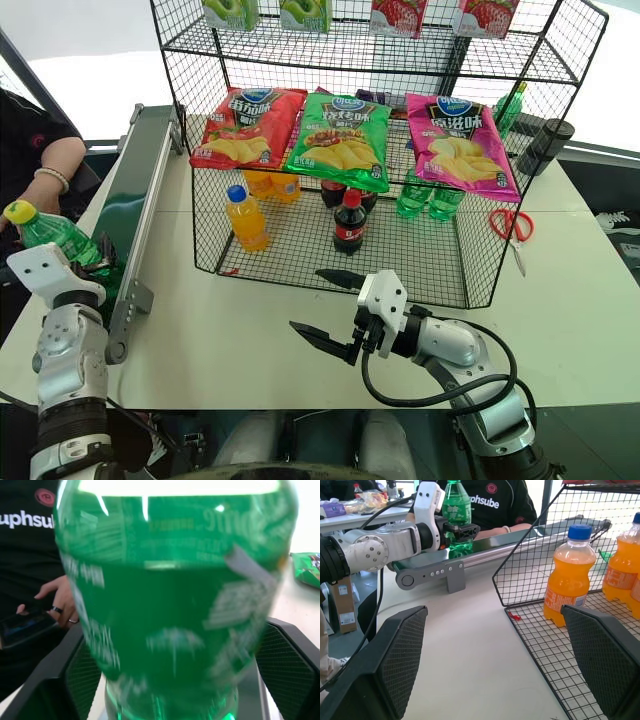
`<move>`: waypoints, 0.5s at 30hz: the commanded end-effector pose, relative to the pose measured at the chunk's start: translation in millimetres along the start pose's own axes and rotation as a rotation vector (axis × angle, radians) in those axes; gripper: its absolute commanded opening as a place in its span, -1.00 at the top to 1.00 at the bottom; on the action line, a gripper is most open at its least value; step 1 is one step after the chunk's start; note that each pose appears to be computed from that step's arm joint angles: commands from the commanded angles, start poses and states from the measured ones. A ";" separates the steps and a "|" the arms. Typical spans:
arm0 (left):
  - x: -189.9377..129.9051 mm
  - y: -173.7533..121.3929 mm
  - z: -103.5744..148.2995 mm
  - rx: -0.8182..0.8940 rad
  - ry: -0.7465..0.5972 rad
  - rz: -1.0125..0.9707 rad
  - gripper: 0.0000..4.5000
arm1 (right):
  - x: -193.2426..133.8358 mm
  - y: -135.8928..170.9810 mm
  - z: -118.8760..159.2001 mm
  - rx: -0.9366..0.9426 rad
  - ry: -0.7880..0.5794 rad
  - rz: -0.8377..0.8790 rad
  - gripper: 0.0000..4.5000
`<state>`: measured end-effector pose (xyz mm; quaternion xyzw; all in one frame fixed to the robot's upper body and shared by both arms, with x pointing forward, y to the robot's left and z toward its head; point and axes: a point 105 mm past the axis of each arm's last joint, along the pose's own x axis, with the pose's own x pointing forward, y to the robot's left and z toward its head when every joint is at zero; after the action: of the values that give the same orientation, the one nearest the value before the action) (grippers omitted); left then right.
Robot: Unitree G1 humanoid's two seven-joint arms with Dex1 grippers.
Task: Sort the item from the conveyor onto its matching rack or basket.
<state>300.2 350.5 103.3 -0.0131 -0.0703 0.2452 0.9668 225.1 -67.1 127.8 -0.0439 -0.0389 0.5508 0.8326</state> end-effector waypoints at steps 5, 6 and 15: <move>2.0 -0.1 33.5 0.025 -0.126 -0.058 -0.24 | -1.0 -0.7 8.3 -0.022 -0.027 0.001 -1.00; 1.9 -2.7 40.8 0.032 -0.151 -0.084 -0.24 | -1.6 -2.0 8.4 -0.025 -0.027 -0.005 -1.00; -37.7 -102.7 90.9 0.035 -0.218 -0.787 -0.24 | -15.6 -21.0 15.2 -0.039 -0.010 -0.070 -1.00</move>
<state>307.8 272.1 180.3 0.0552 -0.1510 -0.0590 0.9852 236.6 -87.1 131.2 -0.0598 -0.0352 0.5198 0.8515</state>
